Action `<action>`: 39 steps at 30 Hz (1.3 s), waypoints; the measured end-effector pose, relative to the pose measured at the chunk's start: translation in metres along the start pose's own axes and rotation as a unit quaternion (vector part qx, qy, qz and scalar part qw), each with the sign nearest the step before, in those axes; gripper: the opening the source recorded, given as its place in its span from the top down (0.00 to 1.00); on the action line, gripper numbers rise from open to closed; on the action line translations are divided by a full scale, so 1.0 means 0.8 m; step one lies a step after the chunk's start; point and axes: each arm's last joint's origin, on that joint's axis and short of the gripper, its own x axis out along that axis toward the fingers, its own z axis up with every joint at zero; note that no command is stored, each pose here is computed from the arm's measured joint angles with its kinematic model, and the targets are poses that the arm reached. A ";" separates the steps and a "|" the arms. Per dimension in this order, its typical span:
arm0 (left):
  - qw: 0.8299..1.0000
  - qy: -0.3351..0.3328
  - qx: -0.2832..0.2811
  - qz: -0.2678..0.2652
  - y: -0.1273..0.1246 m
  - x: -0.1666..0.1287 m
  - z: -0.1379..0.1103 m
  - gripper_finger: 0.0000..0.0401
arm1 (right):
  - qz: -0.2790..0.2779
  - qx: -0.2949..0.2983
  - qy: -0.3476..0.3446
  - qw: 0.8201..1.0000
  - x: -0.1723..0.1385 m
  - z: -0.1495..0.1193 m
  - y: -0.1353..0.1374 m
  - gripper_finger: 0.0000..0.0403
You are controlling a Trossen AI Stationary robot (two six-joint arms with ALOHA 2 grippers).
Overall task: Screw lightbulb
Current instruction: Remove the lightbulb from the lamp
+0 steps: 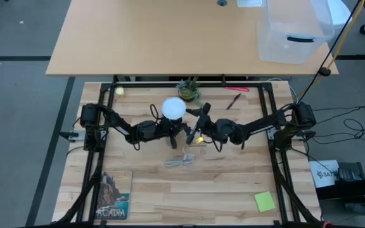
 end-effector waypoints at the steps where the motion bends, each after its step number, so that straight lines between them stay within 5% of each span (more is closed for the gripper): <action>1: 1.000 0.000 0.000 0.004 0.000 0.000 0.000 0.94 | 0.014 0.001 -0.004 1.000 0.005 0.002 0.000 0.31; 15: 1.000 -0.001 -0.007 0.013 0.001 0.001 0.001 0.94 | 0.027 -0.031 0.011 0.999 0.038 0.035 -0.002 0.32; 22: 1.000 0.001 0.000 0.002 -0.001 0.001 0.000 0.94 | 0.063 -0.023 0.017 0.998 0.046 0.033 -0.013 0.47; 27: 1.000 0.010 -0.001 -0.022 -0.002 0.001 -0.001 0.94 | 0.072 -0.035 0.025 0.997 0.047 0.031 -0.016 0.55; 39: 0.995 0.025 0.012 -0.100 -0.003 0.000 -0.004 0.94 | 0.136 -0.060 0.062 0.987 0.045 0.036 -0.030 0.57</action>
